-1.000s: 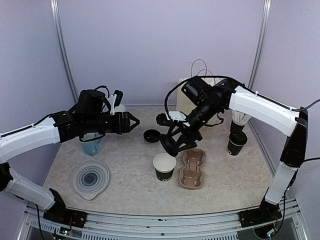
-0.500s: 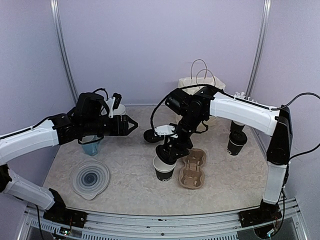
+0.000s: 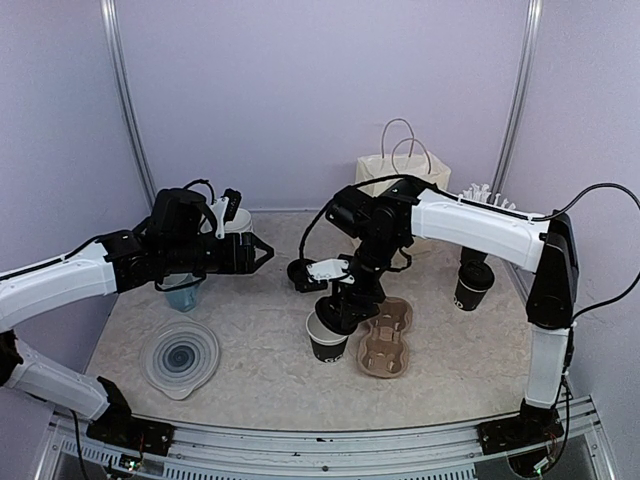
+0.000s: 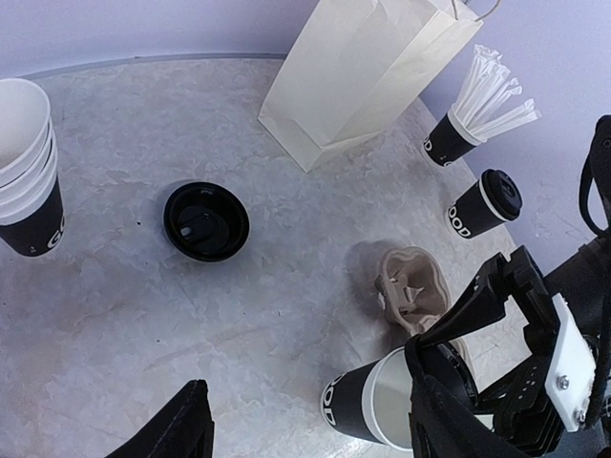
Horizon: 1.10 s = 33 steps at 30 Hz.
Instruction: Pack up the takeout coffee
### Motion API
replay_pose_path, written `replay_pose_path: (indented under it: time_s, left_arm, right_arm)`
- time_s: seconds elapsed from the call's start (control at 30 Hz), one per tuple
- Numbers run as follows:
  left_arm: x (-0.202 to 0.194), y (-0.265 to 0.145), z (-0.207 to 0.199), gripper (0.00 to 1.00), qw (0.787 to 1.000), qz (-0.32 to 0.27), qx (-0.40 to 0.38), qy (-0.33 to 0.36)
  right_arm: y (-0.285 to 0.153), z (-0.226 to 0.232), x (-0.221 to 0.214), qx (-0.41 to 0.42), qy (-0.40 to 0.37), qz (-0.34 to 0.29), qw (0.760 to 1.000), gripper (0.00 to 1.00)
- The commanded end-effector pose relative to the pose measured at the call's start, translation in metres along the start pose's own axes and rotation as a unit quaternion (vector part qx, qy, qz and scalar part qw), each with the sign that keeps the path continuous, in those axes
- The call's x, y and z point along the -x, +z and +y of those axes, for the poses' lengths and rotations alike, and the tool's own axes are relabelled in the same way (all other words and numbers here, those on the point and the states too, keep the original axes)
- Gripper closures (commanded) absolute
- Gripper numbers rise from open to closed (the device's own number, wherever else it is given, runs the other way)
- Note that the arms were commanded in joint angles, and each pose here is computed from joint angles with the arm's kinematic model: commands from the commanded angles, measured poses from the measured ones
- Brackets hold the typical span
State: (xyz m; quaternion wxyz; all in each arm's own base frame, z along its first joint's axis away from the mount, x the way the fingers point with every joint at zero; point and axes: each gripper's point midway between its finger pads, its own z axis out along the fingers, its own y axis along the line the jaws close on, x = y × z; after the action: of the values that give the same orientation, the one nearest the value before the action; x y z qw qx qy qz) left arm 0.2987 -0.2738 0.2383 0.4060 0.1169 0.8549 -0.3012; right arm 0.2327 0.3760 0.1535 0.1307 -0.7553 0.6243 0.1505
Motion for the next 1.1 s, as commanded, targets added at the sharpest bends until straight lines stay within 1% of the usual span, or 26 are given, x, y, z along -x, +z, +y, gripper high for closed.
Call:
replay_pose_path:
  time_s: [0.0,0.27,0.53,0.77,1.07]
  left_arm:
    - [0.005,-0.001,-0.001,0.31,1.0,-0.013,-0.007,0.001]
    - [0.003,0.0,0.001,0.31,1.0,-0.012,-0.006,-0.002]
    - [-0.003,0.002,0.017,0.31,1.0,-0.002,0.015,-0.017]
    - [-0.002,0.002,0.018,0.31,1.0,-0.004,0.012,-0.021]
    - [-0.004,0.002,0.021,0.31,1.0,-0.002,0.014,-0.023]
  right_arm:
    - [0.007,0.006,0.005,0.011,-0.005,0.008,1.0,0.31]
    - [0.007,0.005,0.008,0.005,-0.011,0.013,1.0,0.31]
    - [-0.017,0.006,0.019,-0.027,-0.028,-0.007,0.999,0.3]
    - [-0.006,0.01,0.019,-0.013,-0.028,0.003,1.0,0.3]
    - [-0.014,0.01,0.029,-0.021,-0.041,-0.011,0.999,0.3]
